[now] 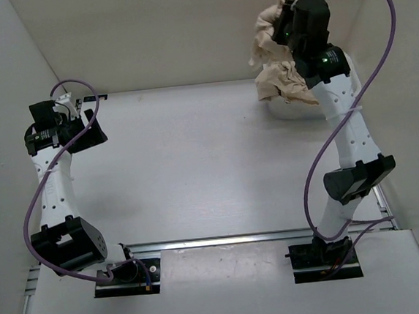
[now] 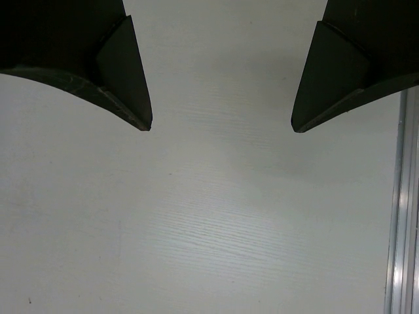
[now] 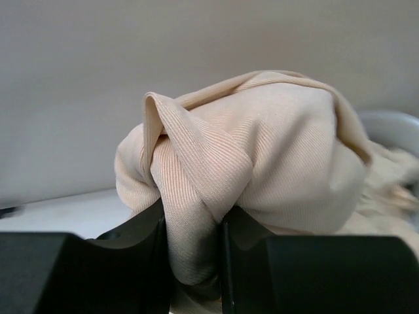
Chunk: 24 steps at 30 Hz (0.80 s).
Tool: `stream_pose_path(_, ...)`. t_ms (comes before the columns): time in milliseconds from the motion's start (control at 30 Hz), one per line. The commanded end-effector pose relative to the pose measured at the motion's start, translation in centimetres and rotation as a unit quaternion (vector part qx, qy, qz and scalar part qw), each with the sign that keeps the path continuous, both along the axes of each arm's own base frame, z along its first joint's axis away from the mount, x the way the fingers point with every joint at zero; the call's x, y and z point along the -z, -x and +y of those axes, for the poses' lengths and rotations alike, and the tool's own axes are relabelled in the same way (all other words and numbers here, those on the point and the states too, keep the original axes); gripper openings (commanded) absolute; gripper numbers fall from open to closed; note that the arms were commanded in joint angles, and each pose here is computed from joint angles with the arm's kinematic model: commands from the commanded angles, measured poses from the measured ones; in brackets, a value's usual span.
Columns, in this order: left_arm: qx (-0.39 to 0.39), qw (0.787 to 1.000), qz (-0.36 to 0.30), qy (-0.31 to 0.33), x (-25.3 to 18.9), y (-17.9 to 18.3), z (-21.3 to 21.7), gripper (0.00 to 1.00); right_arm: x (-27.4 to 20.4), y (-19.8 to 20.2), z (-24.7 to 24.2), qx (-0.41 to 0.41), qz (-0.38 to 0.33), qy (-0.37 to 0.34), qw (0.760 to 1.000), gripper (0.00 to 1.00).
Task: Fold and stack the trousers
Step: Grab the trousers from the pile
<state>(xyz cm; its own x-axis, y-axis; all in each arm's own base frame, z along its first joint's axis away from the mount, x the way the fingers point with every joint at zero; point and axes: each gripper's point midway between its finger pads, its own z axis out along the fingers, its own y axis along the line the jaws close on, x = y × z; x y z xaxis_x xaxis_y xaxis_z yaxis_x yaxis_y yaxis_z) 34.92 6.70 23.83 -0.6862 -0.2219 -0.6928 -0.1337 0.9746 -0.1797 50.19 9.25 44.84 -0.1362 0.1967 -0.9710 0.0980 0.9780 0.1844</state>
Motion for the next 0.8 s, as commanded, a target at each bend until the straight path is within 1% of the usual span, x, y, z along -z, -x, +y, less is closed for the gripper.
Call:
stream_pose_path(0,-0.005,0.999,-0.033,-0.013,-1.5,-0.7,0.6,1.0,-9.0,2.6,9.7,-0.169,-0.129,-0.086,0.973,0.0)
stream_pose_path(33,-0.009,0.999,-0.032,-0.017,-1.5,-0.7,0.8,1.0,-10.6,3.7,11.8,-0.214,-0.144,-0.127,0.958,0.0)
stream_pose_path(67,-0.014,0.999,-0.035,-0.022,-1.6,-0.8,1.0,1.0,-12.4,4.6,14.6,-0.281,-0.169,-0.17,0.929,0.0)
stream_pose_path(100,-0.019,0.999,-0.029,-0.026,-1.2,-0.7,1.3,1.0,-12.3,4.4,16.1,-0.302,-0.151,-0.249,0.908,0.0)
stream_pose_path(167,-0.034,0.998,-0.033,-0.042,-1.6,-0.8,2.1,1.0,-11.8,4.0,17.8,-0.316,-0.132,-0.324,0.882,0.0)
stream_pose_path(200,-0.037,0.998,-0.026,-0.043,-1.2,-1.0,2.3,1.0,-8.8,3.3,19.3,-0.328,-0.083,-0.358,0.87,0.0)
stream_pose_path(233,-0.038,0.998,-0.031,-0.045,-1.4,-1.5,2.4,1.0,-7.1,2.9,19.7,-0.325,-0.058,-0.371,0.868,0.0)
stream_pose_path(267,-0.041,0.997,-0.034,-0.049,-1.7,-1.5,2.6,1.0,-4.5,2.4,20.0,-0.311,-0.019,-0.381,0.871,0.0)
stream_pose_path(300,-0.041,0.997,-0.034,-0.049,-1.8,-1.9,2.8,1.0,0.7,1.7,20.7,-0.295,0.045,-0.385,0.873,0.0)
stream_pose_path(333,-0.041,0.997,-0.035,-0.049,-1.9,-2.4,2.9,1.0,3.0,2.1,20.8,-0.287,0.082,-0.386,0.873,0.03)
stream_pose_path(367,-0.041,0.997,-0.035,-0.049,-2.0,-2.7,3.0,1.0,7.3,2.8,20.8,-0.266,0.15,-0.375,0.875,0.03)
stream_pose_path(400,-0.041,0.997,-0.036,-0.049,-2.0,-2.9,3.1,1.0,10.9,4.3,21.3,-0.277,0.212,-0.363,0.864,0.06)
stream_pose_path(433,-0.041,0.997,-0.038,-0.05,-2.3,-3.2,3.2,1.0,14.5,5.2,21.7,-0.298,0.258,-0.326,0.859,0.19)
stream_pose_path(467,-0.041,0.997,-0.033,-0.049,-1.9,-3.3,3.2,1.0,18.8,7.8,21.5,-0.303,0.343,-0.3,0.837,0.28)
stream_pose_path(500,-0.041,0.997,-0.037,-0.05,-2.2,-3.4,3.3,1.0,21.7,10.3,21.0,-0.338,0.395,-0.249,0.817,0.64)
stream_pose_path(533,-0.038,0.997,-0.032,-0.051,-1.9,-3.7,3.0,1.0,25.8,11.9,19.7,-0.331,0.459,-0.216,0.796,0.76)
stream_pose_path(567,-0.032,0.998,-0.032,-0.051,-1.9,-3.8,2.5,1.0,29.1,15.8,17.2,-0.301,0.547,-0.172,0.762,0.82)
stream_pose_path(600,-0.032,0.998,-0.032,-0.051,-1.9,-3.8,2.5,1.0,32.5,18.0,14.4,-0.269,0.6,-0.127,0.743,0.85)
stream_pose_path(633,-0.032,0.998,-0.027,-0.05,-1.5,-3.9,2.6,1.0,34.2,19.5,12.4,-0.277,0.622,-0.07,0.729,0.86)
stream_pose_path(667,-0.032,0.998,-0.021,-0.052,-1.0,-3.8,2.4,1.0,35.0,20.4,10.3,-0.257,0.634,-0.036,0.729,0.86)
stream_pose_path(700,-0.032,0.998,-0.021,-0.052,-1.0,-3.8,2.4,1.0,35.3,20.8,9.4,-0.251,0.635,-0.016,0.731,0.86)
stream_pose_path(767,-0.036,0.998,-0.001,-0.058,0.5,-3.6,2.5,1.0,33.8,20.4,8.7,-0.259,0.607,0.023,0.751,0.88)
